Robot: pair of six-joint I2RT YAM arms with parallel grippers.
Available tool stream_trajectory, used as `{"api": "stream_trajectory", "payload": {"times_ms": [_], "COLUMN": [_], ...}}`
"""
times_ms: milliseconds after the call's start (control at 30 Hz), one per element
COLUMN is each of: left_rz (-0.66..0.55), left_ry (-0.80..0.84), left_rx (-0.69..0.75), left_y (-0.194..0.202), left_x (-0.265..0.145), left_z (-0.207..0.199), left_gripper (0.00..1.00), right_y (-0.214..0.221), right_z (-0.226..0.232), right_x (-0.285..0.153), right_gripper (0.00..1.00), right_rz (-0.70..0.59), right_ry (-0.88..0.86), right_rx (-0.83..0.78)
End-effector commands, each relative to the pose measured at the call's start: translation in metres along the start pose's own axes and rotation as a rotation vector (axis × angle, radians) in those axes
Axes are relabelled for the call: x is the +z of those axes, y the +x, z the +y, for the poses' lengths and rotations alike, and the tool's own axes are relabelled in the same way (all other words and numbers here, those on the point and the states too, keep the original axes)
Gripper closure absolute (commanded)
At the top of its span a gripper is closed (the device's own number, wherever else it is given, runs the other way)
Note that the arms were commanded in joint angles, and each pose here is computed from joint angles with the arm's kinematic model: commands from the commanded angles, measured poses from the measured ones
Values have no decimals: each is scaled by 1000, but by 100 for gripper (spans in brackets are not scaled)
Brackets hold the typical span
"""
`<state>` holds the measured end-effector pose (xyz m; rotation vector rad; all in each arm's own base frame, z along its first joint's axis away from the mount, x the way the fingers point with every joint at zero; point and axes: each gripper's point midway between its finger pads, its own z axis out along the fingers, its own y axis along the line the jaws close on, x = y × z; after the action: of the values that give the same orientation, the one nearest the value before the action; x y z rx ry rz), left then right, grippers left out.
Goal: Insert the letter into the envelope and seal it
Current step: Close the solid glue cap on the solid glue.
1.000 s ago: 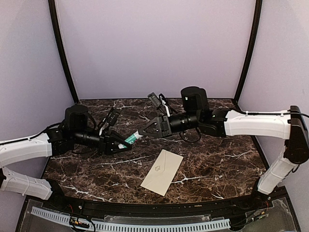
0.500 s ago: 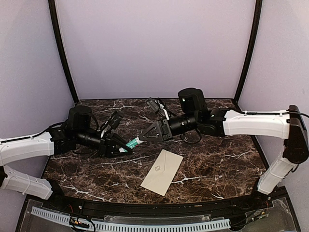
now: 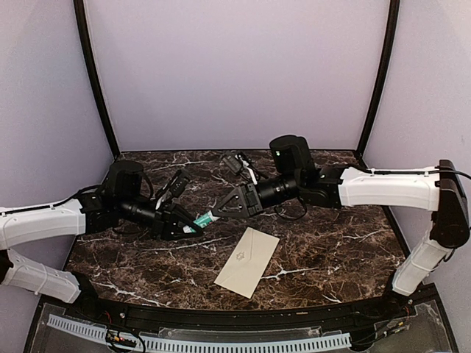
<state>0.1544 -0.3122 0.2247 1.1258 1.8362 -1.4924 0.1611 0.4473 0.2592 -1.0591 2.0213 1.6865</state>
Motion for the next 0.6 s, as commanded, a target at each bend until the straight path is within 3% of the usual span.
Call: {"api": "stream_trajectory", "payload": {"times_ms": [0, 567], "left_rz": [-113, -115], "left_ry": [33, 75], "left_rx": [164, 204], "left_y": [-50, -67], "left_x": [-3, 15], "left_z": [-19, -26], "left_gripper": [100, 100], "right_y": [26, 38], "right_z": [19, 25], "right_x": [20, 26], "right_gripper": [100, 100], "right_rz": [99, 118], "right_ry": [-83, -123], "right_rx": [2, 17]}}
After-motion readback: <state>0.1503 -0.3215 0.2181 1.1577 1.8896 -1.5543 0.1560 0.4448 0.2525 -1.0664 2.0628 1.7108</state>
